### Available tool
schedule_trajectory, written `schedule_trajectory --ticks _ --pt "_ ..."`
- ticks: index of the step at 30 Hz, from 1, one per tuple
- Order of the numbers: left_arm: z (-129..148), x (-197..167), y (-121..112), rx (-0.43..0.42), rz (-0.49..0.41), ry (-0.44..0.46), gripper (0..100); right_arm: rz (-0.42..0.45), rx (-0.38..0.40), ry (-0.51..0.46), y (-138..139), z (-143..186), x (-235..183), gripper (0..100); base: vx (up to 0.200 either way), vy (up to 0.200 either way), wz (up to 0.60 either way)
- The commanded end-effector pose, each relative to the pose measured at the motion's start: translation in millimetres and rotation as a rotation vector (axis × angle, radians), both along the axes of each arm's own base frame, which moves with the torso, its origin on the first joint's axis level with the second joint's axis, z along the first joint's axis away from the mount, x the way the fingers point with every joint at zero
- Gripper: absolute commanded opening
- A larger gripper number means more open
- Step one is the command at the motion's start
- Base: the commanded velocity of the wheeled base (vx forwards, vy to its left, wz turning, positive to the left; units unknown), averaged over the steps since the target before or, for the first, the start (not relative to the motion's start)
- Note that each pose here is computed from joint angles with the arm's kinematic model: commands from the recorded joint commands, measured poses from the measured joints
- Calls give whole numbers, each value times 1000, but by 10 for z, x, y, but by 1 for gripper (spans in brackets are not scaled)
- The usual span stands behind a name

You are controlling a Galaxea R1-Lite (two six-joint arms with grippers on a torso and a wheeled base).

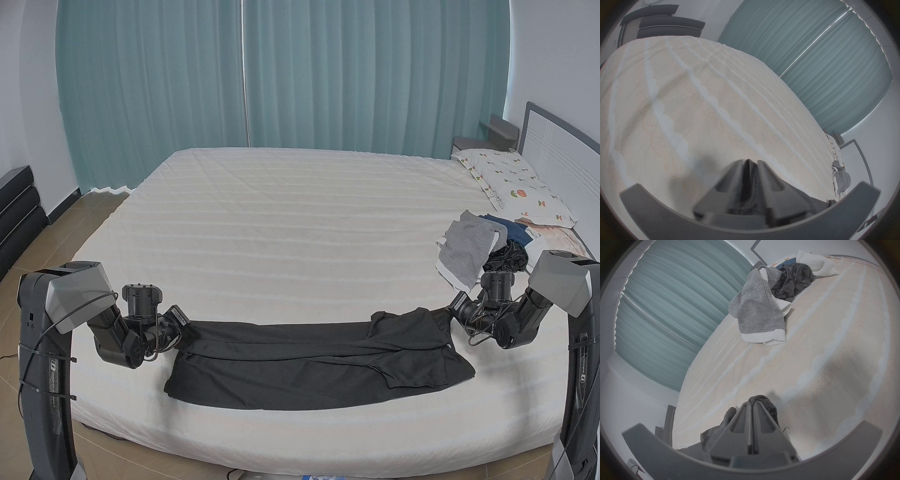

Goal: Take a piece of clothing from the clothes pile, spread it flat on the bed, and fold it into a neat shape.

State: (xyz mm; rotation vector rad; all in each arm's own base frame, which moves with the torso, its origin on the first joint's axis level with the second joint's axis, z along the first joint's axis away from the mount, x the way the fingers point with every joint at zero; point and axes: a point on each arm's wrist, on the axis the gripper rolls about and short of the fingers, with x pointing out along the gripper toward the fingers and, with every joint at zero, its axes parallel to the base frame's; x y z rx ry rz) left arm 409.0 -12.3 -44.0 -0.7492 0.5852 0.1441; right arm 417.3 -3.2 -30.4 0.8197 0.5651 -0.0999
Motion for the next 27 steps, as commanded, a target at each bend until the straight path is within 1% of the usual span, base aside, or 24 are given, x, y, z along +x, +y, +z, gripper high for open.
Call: schedule_trajectory --ticks 1,7,9,12,14,19,20,23,24,27 --pt "6 -7 -9 0 -3 1 100 4 0 13 7 -50 -6 100 0 0 0" --pt "15 -5 -3 0 -2 -4 100 4 -1 4 13 -2 -22 100 0 0 0" --pt "91 -3 15 -3 5 -21 100 2 -1 -28 7 152 -35 100 0 0 0" --pt "350 -11 96 -7 21 -73 100 0 -3 -70 -5 392 -108 100 0 0 0" --pt "450 -35 124 -14 19 -88 100 -3 -3 -100 -16 569 -140 100 0 0 0" --pt "528 -65 100 -16 15 -71 100 0 -8 -116 -1 800 -356 100 0 0 0" --pt "521 -128 78 -13 19 -45 100 2 -7 -99 -3 849 -509 100 0 0 0" --pt "495 -312 44 -19 13 5 100 1 -1 -39 2 773 -749 100 0 0 0" --pt "520 -411 45 -29 14 23 100 2 6 -3 5 727 -879 100 -200 0 0" --pt "447 -608 -5 -64 30 90 100 10 17 67 26 621 -1146 100 -200 0 0"
